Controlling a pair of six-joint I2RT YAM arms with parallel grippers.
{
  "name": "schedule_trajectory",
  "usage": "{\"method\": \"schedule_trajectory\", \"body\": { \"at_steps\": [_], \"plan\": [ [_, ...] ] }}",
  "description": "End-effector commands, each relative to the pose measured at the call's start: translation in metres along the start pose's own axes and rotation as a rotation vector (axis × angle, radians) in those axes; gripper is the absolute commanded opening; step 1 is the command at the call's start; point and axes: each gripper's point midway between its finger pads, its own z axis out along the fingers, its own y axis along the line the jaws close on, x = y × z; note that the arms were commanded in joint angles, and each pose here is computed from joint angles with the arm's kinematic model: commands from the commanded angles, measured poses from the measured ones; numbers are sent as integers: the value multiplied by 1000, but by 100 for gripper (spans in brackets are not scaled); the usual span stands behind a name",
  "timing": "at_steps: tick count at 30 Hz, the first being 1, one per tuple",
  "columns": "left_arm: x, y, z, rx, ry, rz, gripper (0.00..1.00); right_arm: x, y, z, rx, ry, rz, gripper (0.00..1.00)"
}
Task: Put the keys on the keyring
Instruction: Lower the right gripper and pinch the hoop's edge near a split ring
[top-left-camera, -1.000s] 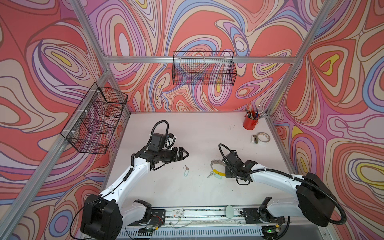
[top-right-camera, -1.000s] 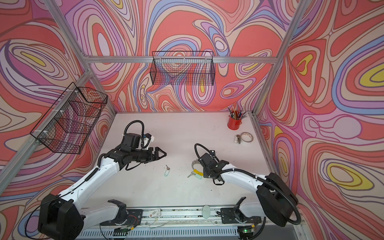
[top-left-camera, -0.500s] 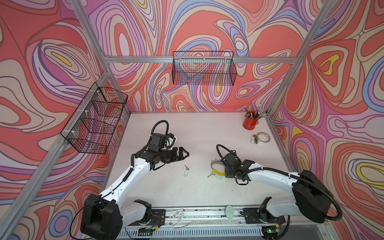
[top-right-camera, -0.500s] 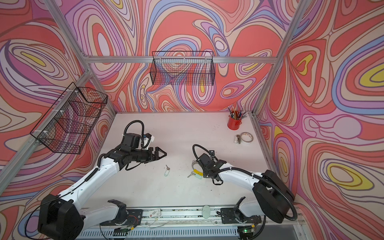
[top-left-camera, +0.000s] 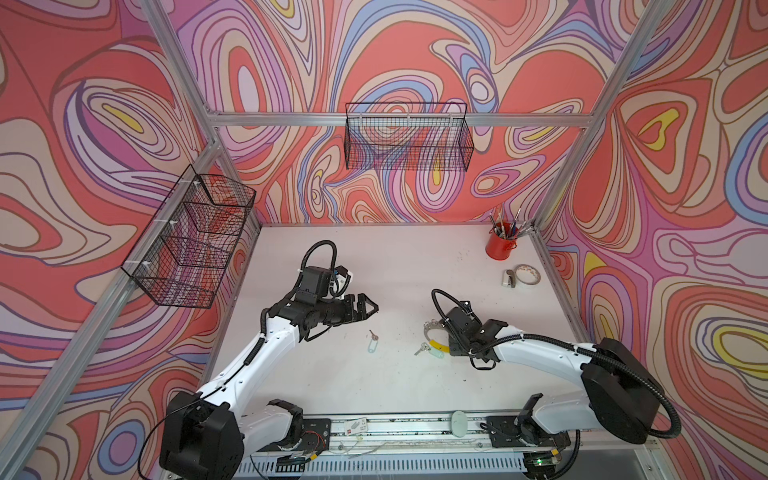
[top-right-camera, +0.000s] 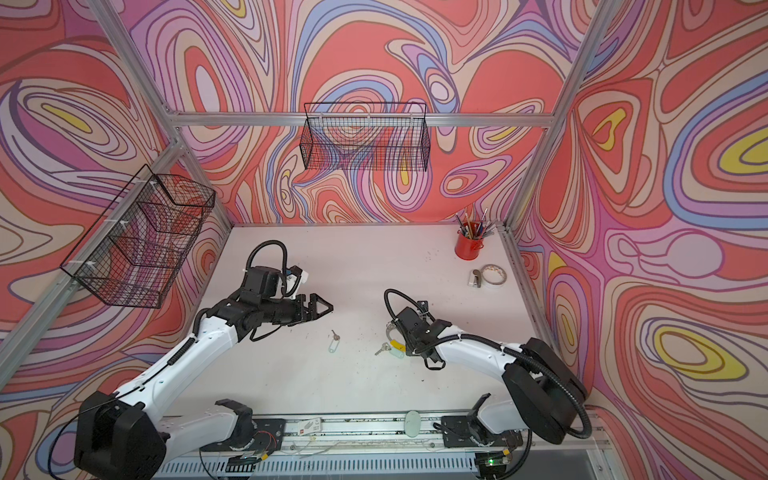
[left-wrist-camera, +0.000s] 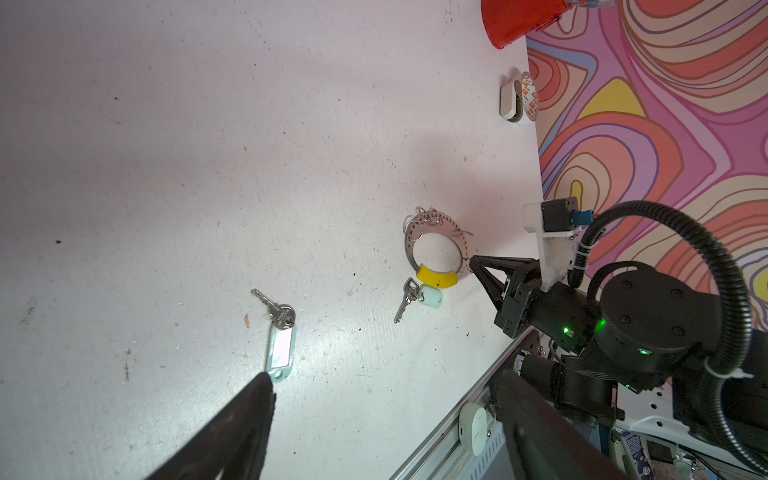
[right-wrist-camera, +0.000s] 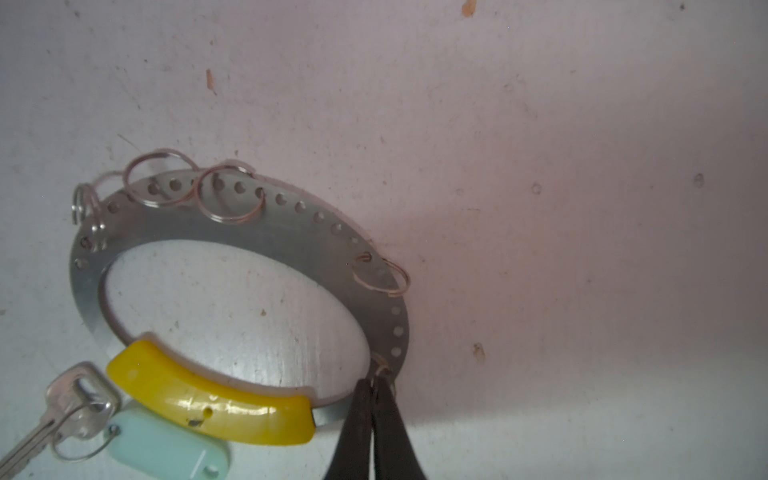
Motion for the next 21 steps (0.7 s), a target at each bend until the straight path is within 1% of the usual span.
{"method": "schedule_trajectory", "body": {
  "at_steps": [1, 10, 15, 21],
  "plan": [
    [-7, -7, -5, 5, -28, 25, 87, -12, 13, -7, -41, -28, 28, 0],
    [-8, -2, -6, -26, -36, 23, 86, -18, 57, -12, -240, -14, 140, 0],
    [-7, 0, -4, -32, -23, 13, 84, -23, 75, -17, -298, -21, 186, 0],
    [-8, 0, -2, -29, -29, -1, 80, -28, 95, -12, -368, -7, 276, 0]
  ]
}}
